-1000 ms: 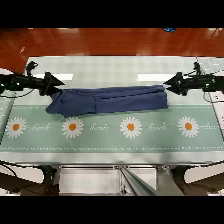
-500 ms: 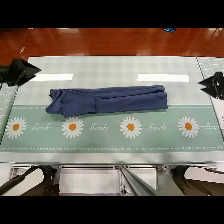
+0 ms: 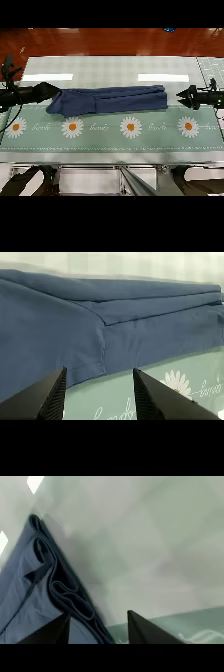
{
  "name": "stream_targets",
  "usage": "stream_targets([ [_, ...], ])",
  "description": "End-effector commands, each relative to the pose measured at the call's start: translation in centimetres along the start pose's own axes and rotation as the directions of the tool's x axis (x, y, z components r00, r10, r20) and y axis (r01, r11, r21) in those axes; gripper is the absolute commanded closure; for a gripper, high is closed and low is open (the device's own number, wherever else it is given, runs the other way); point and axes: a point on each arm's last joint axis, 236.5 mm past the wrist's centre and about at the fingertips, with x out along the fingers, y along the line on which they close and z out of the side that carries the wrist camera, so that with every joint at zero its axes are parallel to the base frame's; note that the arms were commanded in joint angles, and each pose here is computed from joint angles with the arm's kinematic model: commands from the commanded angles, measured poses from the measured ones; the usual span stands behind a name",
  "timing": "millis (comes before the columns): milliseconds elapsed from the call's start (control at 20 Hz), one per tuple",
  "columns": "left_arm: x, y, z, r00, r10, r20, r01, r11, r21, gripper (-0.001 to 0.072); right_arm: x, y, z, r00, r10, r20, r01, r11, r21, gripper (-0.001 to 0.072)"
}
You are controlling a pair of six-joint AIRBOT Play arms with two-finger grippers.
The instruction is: Fold the shirts.
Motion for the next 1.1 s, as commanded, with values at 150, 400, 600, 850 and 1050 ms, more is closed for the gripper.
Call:
stream_targets([
  [150,0.4,-0.1,-0.6,1.000,-0.003,-0.011,0.003,1.000,0.005,0.0201,4.3,1.9,-1.6,0.996,0.034,-0.082,-0.034,0.999,0.004,0.0286],
  [400,0.4,-0.1,-0.6,1.000,-0.003,-0.013,0.003,1.000,0.003,0.0201,6.8,4.3,-2.2,0.991,0.050,-0.128,-0.054,0.998,-0.027,0.0286],
  [600,0.4,-0.1,-0.6,1.000,-0.003,-0.013,0.003,1.000,0.003,0.0201,9.0,6.1,-3.5,0.985,0.048,-0.163,-0.059,0.996,-0.061,0.0288],
  [850,0.5,-0.1,-0.6,1.000,-0.003,-0.014,0.003,1.000,0.003,0.0201,8.7,8.5,-4.4,0.974,0.087,-0.209,-0.119,0.982,-0.145,0.0689],
  [1050,0.5,-0.1,-0.6,1.000,-0.004,-0.015,0.004,1.000,0.003,0.0201,5.2,10.2,-3.9,0.978,0.094,-0.186,-0.134,0.967,-0.214,0.0690],
])
